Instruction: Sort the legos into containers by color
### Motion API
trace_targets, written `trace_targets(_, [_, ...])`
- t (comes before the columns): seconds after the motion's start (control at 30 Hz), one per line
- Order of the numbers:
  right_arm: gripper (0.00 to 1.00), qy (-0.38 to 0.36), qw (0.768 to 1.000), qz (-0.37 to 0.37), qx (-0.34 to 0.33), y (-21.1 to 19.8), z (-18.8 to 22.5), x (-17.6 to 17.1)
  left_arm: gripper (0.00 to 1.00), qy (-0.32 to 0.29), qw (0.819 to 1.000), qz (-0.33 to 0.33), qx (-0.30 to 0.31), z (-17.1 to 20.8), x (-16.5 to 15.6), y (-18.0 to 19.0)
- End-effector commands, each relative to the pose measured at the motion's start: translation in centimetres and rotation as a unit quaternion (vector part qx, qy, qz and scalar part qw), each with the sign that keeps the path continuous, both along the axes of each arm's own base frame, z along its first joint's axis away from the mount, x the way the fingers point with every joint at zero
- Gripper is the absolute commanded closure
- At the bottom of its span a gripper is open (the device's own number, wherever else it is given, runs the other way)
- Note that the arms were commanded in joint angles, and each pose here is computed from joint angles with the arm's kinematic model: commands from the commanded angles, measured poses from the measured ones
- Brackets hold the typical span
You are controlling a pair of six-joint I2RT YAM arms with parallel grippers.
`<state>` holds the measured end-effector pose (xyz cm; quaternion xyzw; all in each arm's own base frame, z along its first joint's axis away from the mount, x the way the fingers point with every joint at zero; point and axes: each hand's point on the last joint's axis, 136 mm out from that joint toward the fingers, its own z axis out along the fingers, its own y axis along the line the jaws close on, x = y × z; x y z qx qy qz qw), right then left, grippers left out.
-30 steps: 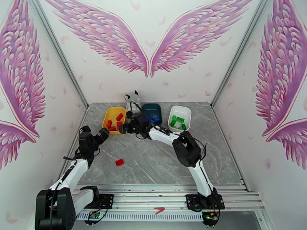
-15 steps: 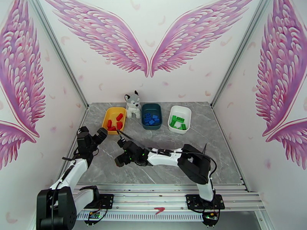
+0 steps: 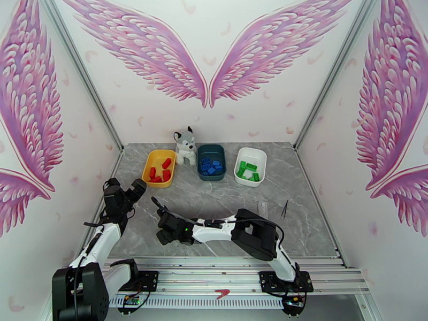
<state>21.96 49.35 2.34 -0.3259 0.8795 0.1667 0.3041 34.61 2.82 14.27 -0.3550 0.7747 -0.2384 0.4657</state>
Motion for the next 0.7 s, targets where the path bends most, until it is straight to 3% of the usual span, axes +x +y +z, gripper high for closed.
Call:
trace_targets(0.0, [0.17,-0.019,0.999,-0.027,-0.037,-0.3,-1.6,0.6,0.01,0.001,1.0,-0.003,-0.007,-0.3,-0.4,-0.1])
trace_targets(0.43, [0.46,-0.036,0.997,-0.048,-0.045,-0.4,-2.0,1.2,0.01,0.0,1.0,-0.005,-0.008,-0.3,-0.4,-0.2])
trace_targets(0.67, [0.51,-0.041,0.998,-0.052,-0.013,-1.0,0.2,1.7,0.01,-0.001,0.999,-0.03,-0.012,-0.2,0.2,-1.3])
